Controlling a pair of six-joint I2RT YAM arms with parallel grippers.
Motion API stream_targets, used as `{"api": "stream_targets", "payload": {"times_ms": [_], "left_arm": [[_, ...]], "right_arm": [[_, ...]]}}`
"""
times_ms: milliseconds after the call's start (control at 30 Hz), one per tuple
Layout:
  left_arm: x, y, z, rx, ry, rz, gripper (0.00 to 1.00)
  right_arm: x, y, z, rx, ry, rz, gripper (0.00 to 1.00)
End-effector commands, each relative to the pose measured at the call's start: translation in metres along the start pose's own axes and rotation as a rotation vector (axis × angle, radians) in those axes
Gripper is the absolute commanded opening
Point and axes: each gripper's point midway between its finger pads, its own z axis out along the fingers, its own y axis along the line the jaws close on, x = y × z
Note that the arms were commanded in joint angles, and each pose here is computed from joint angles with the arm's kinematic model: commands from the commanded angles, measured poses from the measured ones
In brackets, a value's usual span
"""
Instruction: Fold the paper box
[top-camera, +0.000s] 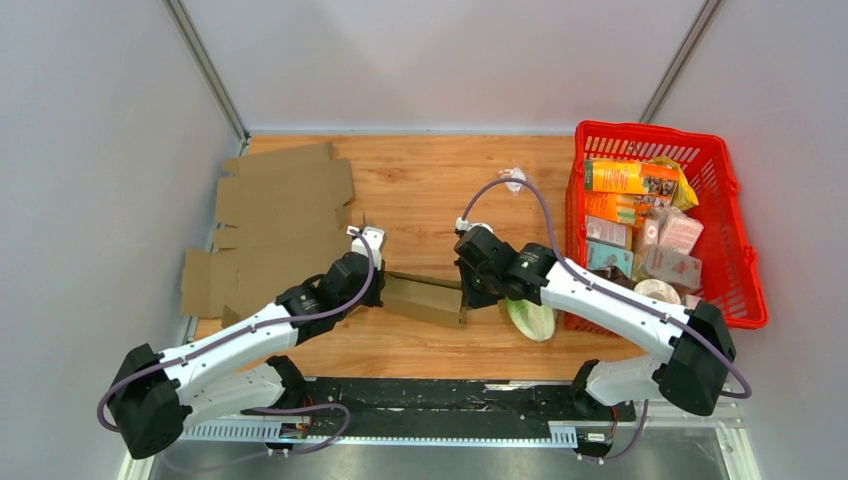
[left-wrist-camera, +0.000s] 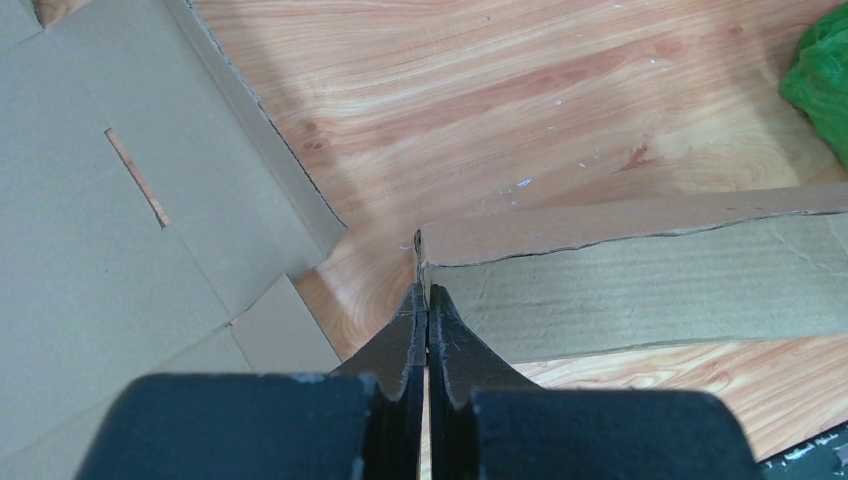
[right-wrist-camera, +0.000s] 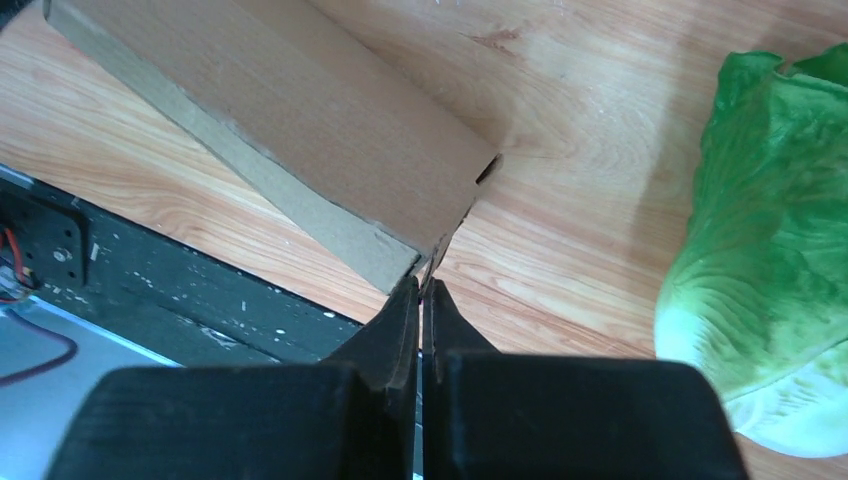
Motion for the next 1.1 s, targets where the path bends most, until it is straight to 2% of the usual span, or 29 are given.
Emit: {"api": "stream_targets", "payload": {"times_ms": [0, 167, 267, 533, 633, 700, 733, 767, 833, 867, 933, 967, 1067], "left_arm": [[-0.001, -0.007, -0.004, 0.002, 0.014, -0.003, 0.00], [0.001, -0.011, -0.005, 0.007, 0.014, 0.003, 0.00], [0.003, -0.011, -0.005, 0.005, 0.018, 0.006, 0.00], [0.008, -0.009, -0.004, -0.005, 0.023, 0.009, 0.00], [0.012, -0.007, -0.003, -0.010, 0.019, 0.007, 0.00], [0.014, -0.004, -0.002, -0.020, 0.017, 0.012, 0.00], [0.014, -0.003, -0.002, -0.024, 0.015, 0.014, 0.00], [0.016, -0.001, -0.002, -0.032, 0.014, 0.015, 0.00], [0.016, 0.000, -0.002, -0.034, 0.007, 0.012, 0.00], [0.018, 0.002, -0.001, -0.040, 0.009, 0.012, 0.00], [0.019, 0.002, -0.001, -0.042, 0.004, 0.003, 0.00], [0.018, 0.004, -0.001, -0.055, -0.001, 0.000, 0.00], [0.017, 0.011, -0.002, -0.105, -0.001, -0.031, 0.00]], "right_arm": [[-0.021, 0.032, -0.003, -0.146, -0.027, 0.142, 0.00], [-0.022, 0.029, 0.003, -0.194, -0.011, 0.285, 0.00], [-0.021, 0.028, 0.004, -0.217, -0.009, 0.313, 0.00], [0.003, 0.010, 0.024, -0.156, 0.018, 0.253, 0.00], [0.011, 0.010, 0.030, -0.182, 0.022, 0.193, 0.00], [0.014, 0.018, 0.027, -0.230, 0.041, 0.161, 0.04], [0.010, 0.020, 0.021, -0.248, 0.030, 0.121, 0.08], [0.011, 0.019, 0.016, -0.244, 0.035, 0.111, 0.23], [-0.002, 0.017, -0.001, -0.248, -0.014, 0.125, 0.35], [-0.003, 0.017, -0.006, -0.263, -0.006, 0.172, 0.46], [-0.014, 0.005, -0.013, -0.274, -0.028, 0.306, 0.60], [-0.010, 0.010, -0.012, -0.316, 0.011, 0.419, 0.73], [-0.019, 0.026, -0.016, -0.461, 0.039, 0.578, 0.91]]}}
